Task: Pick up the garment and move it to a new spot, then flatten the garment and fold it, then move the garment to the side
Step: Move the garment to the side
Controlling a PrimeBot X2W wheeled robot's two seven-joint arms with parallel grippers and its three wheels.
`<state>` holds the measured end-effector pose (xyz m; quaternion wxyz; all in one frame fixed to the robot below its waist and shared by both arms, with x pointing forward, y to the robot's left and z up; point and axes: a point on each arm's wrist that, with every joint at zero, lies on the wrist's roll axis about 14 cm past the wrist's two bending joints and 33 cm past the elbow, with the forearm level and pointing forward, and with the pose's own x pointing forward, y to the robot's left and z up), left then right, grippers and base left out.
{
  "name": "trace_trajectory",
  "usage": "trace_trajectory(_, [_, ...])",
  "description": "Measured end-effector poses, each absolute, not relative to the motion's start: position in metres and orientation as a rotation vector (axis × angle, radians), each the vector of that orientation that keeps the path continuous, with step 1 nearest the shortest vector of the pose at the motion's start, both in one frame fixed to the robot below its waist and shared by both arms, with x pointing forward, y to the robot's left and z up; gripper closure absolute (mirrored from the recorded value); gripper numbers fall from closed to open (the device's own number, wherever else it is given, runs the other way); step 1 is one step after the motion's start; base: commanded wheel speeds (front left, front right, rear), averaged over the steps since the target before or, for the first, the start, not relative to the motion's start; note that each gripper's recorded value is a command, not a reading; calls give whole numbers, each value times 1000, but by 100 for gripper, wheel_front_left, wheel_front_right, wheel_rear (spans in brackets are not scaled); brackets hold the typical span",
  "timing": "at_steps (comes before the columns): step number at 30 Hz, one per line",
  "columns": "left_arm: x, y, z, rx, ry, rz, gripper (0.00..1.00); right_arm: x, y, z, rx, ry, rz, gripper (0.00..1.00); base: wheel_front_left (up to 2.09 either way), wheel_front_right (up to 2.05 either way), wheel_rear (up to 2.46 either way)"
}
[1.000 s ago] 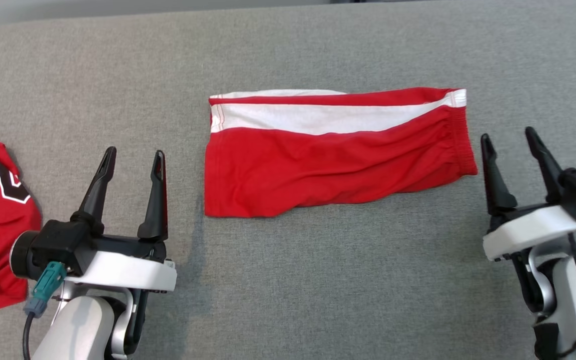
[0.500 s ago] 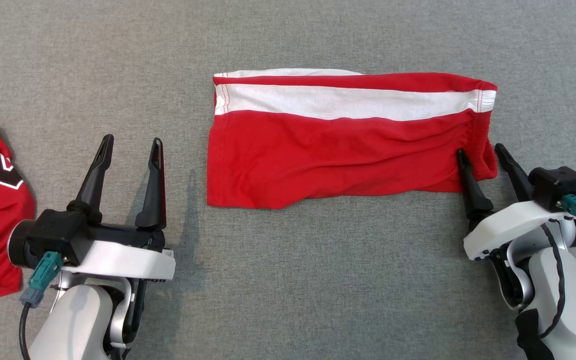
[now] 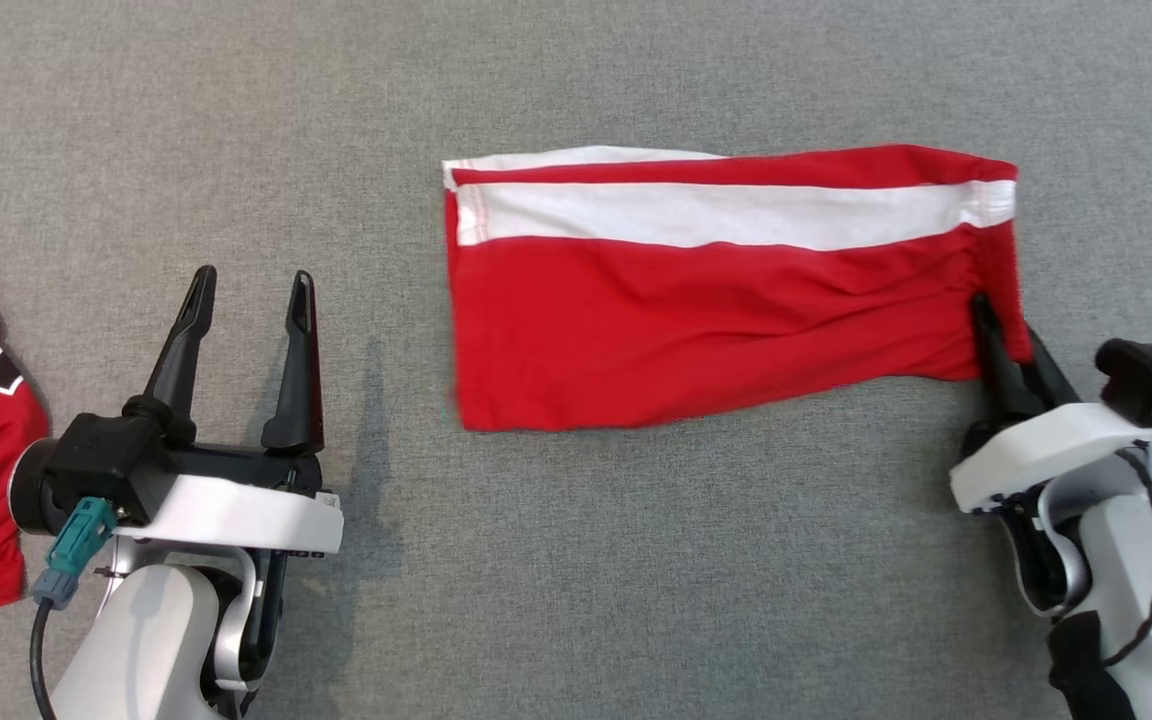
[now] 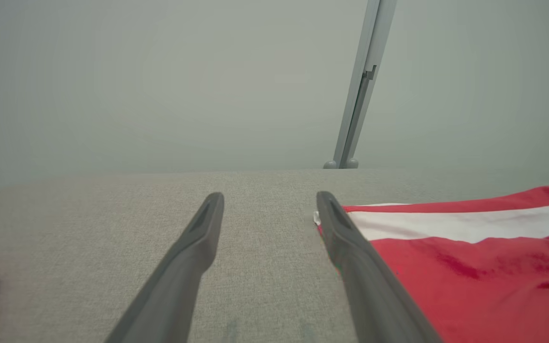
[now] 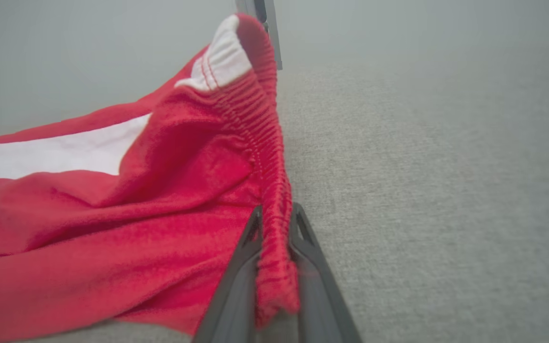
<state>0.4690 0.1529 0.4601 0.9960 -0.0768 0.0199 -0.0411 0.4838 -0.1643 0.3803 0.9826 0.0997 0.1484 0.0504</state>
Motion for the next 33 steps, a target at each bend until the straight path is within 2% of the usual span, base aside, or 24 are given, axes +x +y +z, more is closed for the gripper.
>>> trace_trajectory(8, [470, 148, 463, -153, 37, -93, 0, 472, -210, 377, 196, 302, -22, 100, 0, 0, 0])
trace_trajectory(15, [470, 146, 464, -147, 38, -100, 0, 485, -194, 398, 261, 258, 1, 100, 0, 0, 0])
trace_trajectory(20, [469, 146, 466, -142, 37, -102, 0, 506, -144, 450, 322, 161, 156, 100, 0, 0, 0])
trace_trajectory(25, [466, 147, 467, -141, 38, -97, 0, 505, -87, 485, 316, 128, 339, 100, 0, 0, 0])
trace_trajectory(28, [462, 148, 466, -144, 45, -94, 0, 498, -45, 489, 289, 150, 461, 100, 0, 0, 0])
trace_trajectory(33, [459, 148, 466, -151, 47, -91, 0, 490, -10, 468, 240, 212, 556, 100, 0, 0, 0])
